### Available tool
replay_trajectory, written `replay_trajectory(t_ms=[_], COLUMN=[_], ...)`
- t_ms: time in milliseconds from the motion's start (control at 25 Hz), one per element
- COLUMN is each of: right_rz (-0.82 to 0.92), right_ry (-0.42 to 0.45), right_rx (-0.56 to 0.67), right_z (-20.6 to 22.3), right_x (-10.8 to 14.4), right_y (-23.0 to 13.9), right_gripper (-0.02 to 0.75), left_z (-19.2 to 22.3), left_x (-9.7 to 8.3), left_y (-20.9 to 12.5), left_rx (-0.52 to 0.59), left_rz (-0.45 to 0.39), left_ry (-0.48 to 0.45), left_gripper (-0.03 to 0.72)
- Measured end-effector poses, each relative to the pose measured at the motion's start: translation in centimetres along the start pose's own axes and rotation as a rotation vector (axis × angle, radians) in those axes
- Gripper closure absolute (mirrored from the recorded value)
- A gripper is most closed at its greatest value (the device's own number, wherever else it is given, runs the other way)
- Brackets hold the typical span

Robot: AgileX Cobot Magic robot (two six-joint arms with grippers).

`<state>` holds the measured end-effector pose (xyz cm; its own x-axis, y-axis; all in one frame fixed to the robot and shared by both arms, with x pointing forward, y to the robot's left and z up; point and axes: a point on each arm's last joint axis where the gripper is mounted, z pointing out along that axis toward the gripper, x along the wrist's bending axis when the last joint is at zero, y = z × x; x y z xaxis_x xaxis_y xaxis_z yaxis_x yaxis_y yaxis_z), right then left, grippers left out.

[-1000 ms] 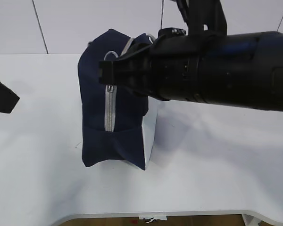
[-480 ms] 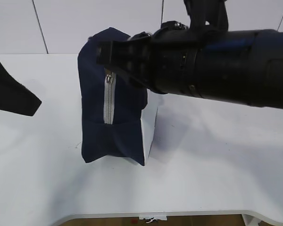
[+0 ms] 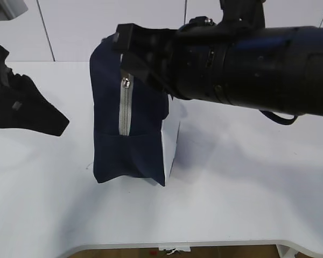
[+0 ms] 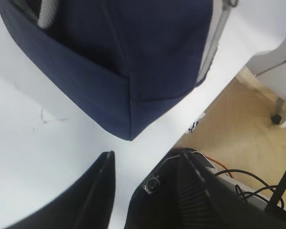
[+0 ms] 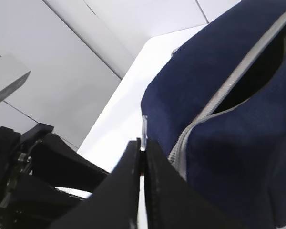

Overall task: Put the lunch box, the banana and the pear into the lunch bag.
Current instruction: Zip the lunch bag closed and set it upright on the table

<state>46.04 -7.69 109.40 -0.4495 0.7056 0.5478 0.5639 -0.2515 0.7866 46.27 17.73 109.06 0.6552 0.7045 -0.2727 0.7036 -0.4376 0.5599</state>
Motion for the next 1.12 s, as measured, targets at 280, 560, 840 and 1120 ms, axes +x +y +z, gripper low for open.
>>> replay_trajectory(t_ms=[280,560,840,1120], right_rz=[0.029,0.117,0.123,0.12], right_ry=[0.004,0.018,0.017,0.017], right_rx=[-0.008,-0.031,-0.031,-0.033], right_z=[0.0,0.0,0.0,0.0], right_x=[0.2,0.7,0.7,0.7], right_y=[0.3,1.1,1.1,1.1], right_gripper=[0.748,0.748,0.748,0.748], left_z=[1.0,1.4,2.0,2.5], left_x=[0.2,0.5,0.9,0.7], left_y=[0.5,0.9,1.3,1.8], left_rx=[-0.025,-0.056,-0.076,-0.116], left_rz=[0.007,0.021,0.021,0.011], left_ry=[-0.035,-0.022,-0.02,-0.073], left_gripper=[0.351,0.349,0.349,0.349])
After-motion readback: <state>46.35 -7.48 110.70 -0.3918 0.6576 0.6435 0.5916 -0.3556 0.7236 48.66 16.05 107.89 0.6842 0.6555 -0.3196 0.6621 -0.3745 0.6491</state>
